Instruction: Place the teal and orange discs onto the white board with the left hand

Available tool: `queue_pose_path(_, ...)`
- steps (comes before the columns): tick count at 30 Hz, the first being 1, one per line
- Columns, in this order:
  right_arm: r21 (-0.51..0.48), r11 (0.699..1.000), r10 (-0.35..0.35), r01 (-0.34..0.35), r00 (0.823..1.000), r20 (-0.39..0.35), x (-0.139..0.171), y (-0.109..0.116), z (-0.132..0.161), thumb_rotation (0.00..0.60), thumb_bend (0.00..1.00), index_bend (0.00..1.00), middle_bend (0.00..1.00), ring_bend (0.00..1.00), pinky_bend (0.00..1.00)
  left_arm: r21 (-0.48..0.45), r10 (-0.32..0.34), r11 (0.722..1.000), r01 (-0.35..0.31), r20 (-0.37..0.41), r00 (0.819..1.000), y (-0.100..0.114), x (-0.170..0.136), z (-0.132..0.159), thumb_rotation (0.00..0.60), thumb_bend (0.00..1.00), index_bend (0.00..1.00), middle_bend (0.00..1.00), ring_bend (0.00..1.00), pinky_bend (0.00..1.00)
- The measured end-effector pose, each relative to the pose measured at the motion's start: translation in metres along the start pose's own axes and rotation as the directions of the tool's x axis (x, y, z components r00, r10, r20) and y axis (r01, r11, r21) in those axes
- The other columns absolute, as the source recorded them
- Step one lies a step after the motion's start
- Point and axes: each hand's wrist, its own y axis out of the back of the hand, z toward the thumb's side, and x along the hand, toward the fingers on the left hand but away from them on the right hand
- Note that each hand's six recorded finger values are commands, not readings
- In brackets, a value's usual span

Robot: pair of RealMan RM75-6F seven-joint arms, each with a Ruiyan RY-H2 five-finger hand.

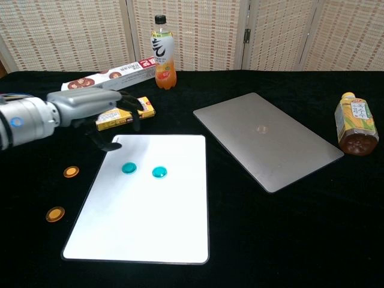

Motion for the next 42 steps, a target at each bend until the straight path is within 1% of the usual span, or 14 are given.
queue_pose_path(3,-0.001,1.0,0.002,-0.002,1.0,-0.008,-0.002,-0.001,0.002,0.6,0.32,0.0,0.0,0.0,0.0,-0.004,0.001,1.0,-0.001,-0.037,0.999,-0.006,-0.017,-0.021,0.6,0.38,0.43,0.15,0.02,0.0)
queue_pose_path(7,0.002,1.0,0.005,-0.005,1.0,-0.021,-0.004,-0.002,0.006,0.6,0.32,0.0,0.0,0.0,0.0,0.009,-0.025,1.0,0.026,-0.076,0.997,-0.023,-0.036,-0.042,0.6,0.38,0.43,0.15,0.02,0.0)
queue_pose_path(13,0.006,1.0,0.008,-0.008,0.999,-0.035,-0.008,-0.002,0.011,0.6,0.32,0.0,0.0,0.0,0.0,0.013,-0.045,0.999,0.047,-0.112,0.993,-0.042,-0.046,-0.058,0.6,0.38,0.43,0.15,0.02,0.0)
queue_pose_path(17,0.009,1.0,0.009,-0.008,0.999,-0.037,-0.008,-0.001,0.012,0.6,0.32,0.0,0.0,0.0,0.0,0.014,-0.053,0.998,0.055,-0.123,0.991,-0.052,-0.047,-0.062,0.6,0.38,0.43,0.15,0.02,0.0)
queue_pose_path(24,0.007,1.0,0.01,-0.01,1.0,-0.028,-0.007,-0.002,0.01,0.6,0.32,0.0,0.0,0.0,0.0,0.032,-0.055,0.998,0.059,-0.128,0.99,-0.057,-0.052,-0.064,0.6,0.38,0.43,0.15,0.02,0.0)
queue_pose_path(32,0.006,1.0,0.008,-0.008,1.0,-0.024,-0.006,-0.001,0.008,0.6,0.32,0.0,0.0,0.0,0.0,0.036,-0.079,0.996,0.085,-0.153,0.985,-0.069,-0.056,-0.071,0.6,0.38,0.43,0.15,0.02,0.0)
queue_pose_path(42,0.006,1.0,0.007,-0.007,1.0,-0.025,-0.005,-0.002,0.009,0.6,0.32,0.0,0.0,0.0,0.0,0.02,-0.086,0.996,0.09,-0.163,0.983,-0.075,-0.06,-0.075,0.6,0.38,0.44,0.15,0.02,0.0)
